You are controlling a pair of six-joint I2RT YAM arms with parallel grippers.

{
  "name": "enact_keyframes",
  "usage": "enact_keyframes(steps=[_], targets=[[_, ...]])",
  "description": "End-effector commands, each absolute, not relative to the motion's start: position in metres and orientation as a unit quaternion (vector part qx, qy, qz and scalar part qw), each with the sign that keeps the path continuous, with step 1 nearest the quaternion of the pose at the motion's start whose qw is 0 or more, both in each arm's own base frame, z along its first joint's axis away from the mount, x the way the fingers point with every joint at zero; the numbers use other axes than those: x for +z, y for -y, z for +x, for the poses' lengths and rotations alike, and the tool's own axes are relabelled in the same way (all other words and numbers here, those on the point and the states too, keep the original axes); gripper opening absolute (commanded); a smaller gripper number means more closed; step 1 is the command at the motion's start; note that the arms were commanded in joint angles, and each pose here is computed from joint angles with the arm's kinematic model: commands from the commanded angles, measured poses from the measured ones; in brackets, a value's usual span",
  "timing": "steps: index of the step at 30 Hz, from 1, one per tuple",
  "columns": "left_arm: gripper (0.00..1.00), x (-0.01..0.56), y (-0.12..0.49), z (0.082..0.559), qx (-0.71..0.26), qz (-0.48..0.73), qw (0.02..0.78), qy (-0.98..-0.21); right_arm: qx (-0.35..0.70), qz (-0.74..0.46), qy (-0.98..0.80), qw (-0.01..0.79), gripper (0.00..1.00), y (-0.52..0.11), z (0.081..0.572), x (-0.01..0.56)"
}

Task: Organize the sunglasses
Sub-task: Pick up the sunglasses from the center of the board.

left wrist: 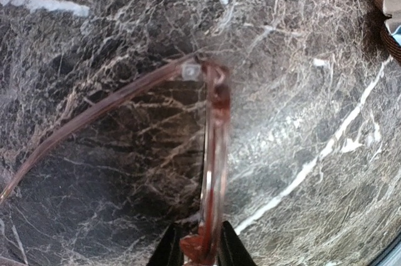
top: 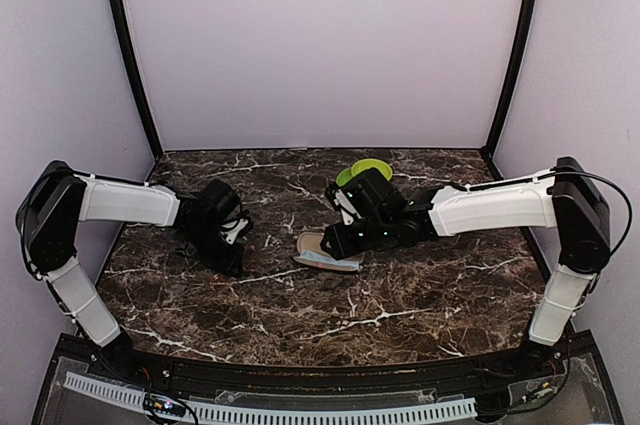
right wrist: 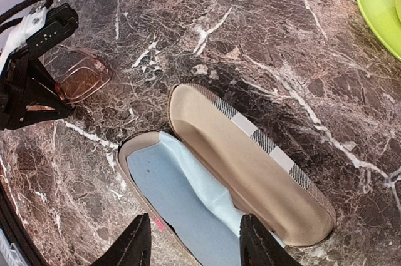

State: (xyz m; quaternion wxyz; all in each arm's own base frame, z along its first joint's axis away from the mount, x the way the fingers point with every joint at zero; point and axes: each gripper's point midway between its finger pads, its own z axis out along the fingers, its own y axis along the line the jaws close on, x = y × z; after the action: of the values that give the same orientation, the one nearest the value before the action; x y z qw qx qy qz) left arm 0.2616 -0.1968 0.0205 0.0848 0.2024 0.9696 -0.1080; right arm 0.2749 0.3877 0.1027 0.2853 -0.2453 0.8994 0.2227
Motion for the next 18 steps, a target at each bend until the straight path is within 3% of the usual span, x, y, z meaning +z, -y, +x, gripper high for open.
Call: enact_keyframes(steps=[1,12,18], targets=[[0.17,0.026,0.199,0.266,-0.095,0.222,0.091,-0.966,0.234,-0.247,-0.894,0.290,0.49,-0.396,0.274,0.104],[0.09,0.040,0.212,0.272,-0.099,0.258,0.116,-0.954,0.239,-0.249,-0.891,0.295,0.49,-0.399,0.275,0.111],[0.04,0.069,0.245,0.262,-0.096,0.348,0.172,-0.917,0.262,-0.247,-0.883,0.301,0.49,-0.408,0.277,0.131]])
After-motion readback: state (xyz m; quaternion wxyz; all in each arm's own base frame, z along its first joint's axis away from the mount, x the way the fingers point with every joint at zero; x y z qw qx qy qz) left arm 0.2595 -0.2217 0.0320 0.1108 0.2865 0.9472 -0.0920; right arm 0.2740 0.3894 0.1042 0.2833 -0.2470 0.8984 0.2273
